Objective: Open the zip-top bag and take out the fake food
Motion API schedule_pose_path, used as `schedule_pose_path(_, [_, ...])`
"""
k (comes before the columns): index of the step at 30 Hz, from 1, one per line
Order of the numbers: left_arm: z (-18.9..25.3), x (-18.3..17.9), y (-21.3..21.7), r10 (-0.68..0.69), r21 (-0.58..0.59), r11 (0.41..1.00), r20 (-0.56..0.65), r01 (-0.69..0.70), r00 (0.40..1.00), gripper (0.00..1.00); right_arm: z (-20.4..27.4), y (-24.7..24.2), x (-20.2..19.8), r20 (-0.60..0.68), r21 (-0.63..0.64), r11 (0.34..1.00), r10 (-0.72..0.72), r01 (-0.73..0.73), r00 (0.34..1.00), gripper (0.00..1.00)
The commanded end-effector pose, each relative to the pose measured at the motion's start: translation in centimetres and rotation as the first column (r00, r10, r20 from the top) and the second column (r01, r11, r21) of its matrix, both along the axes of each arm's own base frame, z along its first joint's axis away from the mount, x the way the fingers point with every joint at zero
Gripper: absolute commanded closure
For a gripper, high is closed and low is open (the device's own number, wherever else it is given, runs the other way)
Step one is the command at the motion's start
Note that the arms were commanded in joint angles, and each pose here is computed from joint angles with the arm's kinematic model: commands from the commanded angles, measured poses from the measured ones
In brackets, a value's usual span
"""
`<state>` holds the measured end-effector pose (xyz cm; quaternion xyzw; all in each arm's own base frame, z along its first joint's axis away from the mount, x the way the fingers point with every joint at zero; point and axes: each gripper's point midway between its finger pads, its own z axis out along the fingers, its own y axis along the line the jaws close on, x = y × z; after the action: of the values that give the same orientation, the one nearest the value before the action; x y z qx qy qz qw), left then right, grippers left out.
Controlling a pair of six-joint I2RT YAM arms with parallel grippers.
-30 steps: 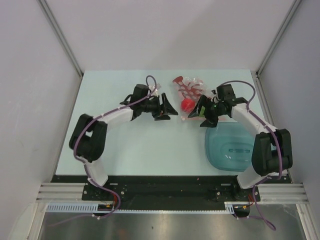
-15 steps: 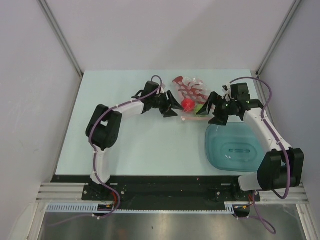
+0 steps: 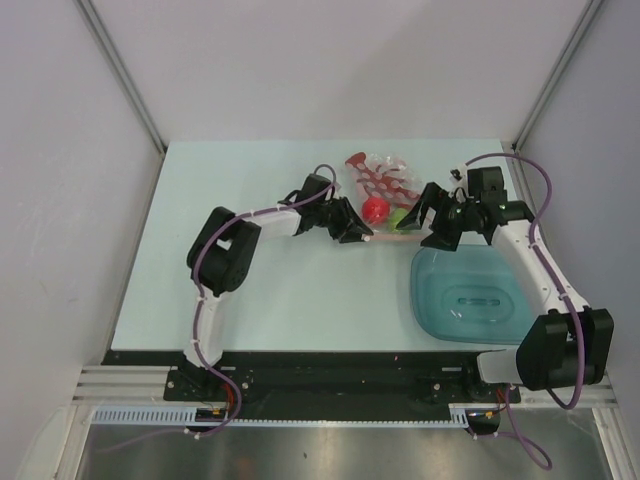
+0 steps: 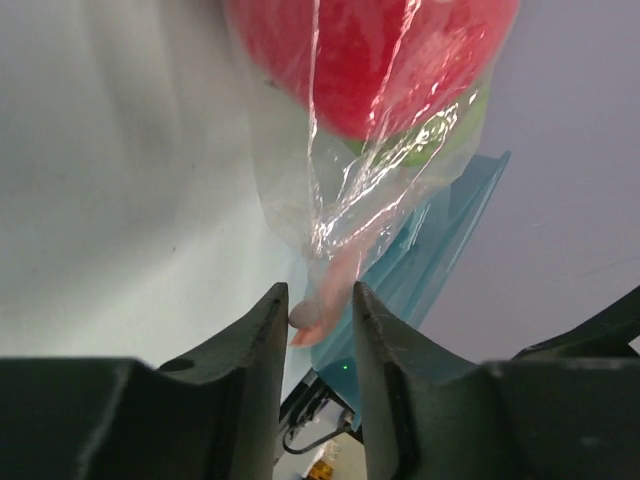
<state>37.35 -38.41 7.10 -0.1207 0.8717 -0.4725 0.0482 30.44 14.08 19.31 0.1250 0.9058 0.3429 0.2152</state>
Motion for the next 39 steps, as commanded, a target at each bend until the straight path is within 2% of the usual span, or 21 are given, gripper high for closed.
schedule_pose_path(1, [2.3,1.9,-1.4,0.019,-0.076,0.997,0.064,-0.014,0.998,0.69,0.9,-0.5,-0.4,0.047,-0.022,1.0,0.001,0.0,0.999,0.08])
schedule_pose_path(5, [2.8,2.0,-1.4,0.017,-0.088,0.996,0.084,-0.01,0.996,0.8,0.1,-0.4,-0.6,0.039,-0.026,1.0,0.011,-0.01,0.999,0.08])
schedule_pose_path(6, [3.1,2.0,-1.4,0.014,-0.092,0.996,0.092,-0.005,0.996,0.87,-0.1,-0.1,-0.7,0.034,-0.021,1.0,0.021,-0.021,0.999,0.08])
schedule_pose_path(9, [4.1,1.8,-1.5,0.019,-0.109,0.994,0.098,-0.008,0.995,1.0,-0.5,0.3,-0.8,0.026,-0.018,0.999,0.036,-0.036,0.999,0.08])
schedule_pose_path(10, [4.4,1.3,-1.3,0.029,-0.122,0.992,0.077,-0.02,0.997,1.0,-0.5,0.5,-0.8,0.027,-0.017,0.999,0.042,-0.041,0.999,0.08])
schedule_pose_path(11, [5.0,1.2,-1.5,0.034,-0.143,0.989,0.091,-0.021,0.995,1.0,-0.6,0.6,-0.8,0.025,-0.016,0.999,0.044,-0.044,0.999,0.08])
schedule_pose_path(12, [4.6,0.9,-1.2,0.039,-0.142,0.989,0.075,-0.028,0.996,0.9,-0.6,0.6,-0.8,0.025,-0.014,0.999,0.043,-0.043,0.999,0.07])
schedule_pose_path(15, [4.2,0.7,-0.5,0.059,-0.113,0.992,0.061,-0.052,0.996,0.5,-0.3,0.7,-0.7,0.034,-0.011,0.999,0.045,-0.045,0.998,0.08])
schedule_pose_path(16, [4.1,0.8,-0.4,0.063,-0.104,0.993,0.064,-0.056,0.996,0.48,-0.4,0.6,-0.7,0.033,-0.012,0.999,0.045,-0.044,0.998,0.08])
schedule_pose_path(22, [3.5,2.4,-0.1,0.091,-0.062,0.994,0.074,-0.087,0.993,0.46,-0.4,0.6,-1.1,0.031,-0.013,0.999,0.049,-0.048,0.998,0.08])
schedule_pose_path(29, [3.4,4.0,0.3,0.115,-0.069,0.992,0.07,-0.11,0.991,0.67,-0.6,0.6,-1.4,0.028,-0.014,0.998,0.053,-0.053,0.998,0.08])
schedule_pose_path(32, [3.7,4.0,-0.2,0.104,-0.097,0.99,0.058,-0.098,0.993,0.71,-0.6,0.6,-1.4,0.026,-0.012,0.999,0.054,-0.053,0.998,0.08])
schedule_pose_path(39, [2.5,2.6,-0.7,0.077,-0.09,0.993,0.021,-0.075,0.997,0.67,-0.8,0.9,-1.0,0.028,-0.006,0.998,0.058,-0.058,0.998,0.08])
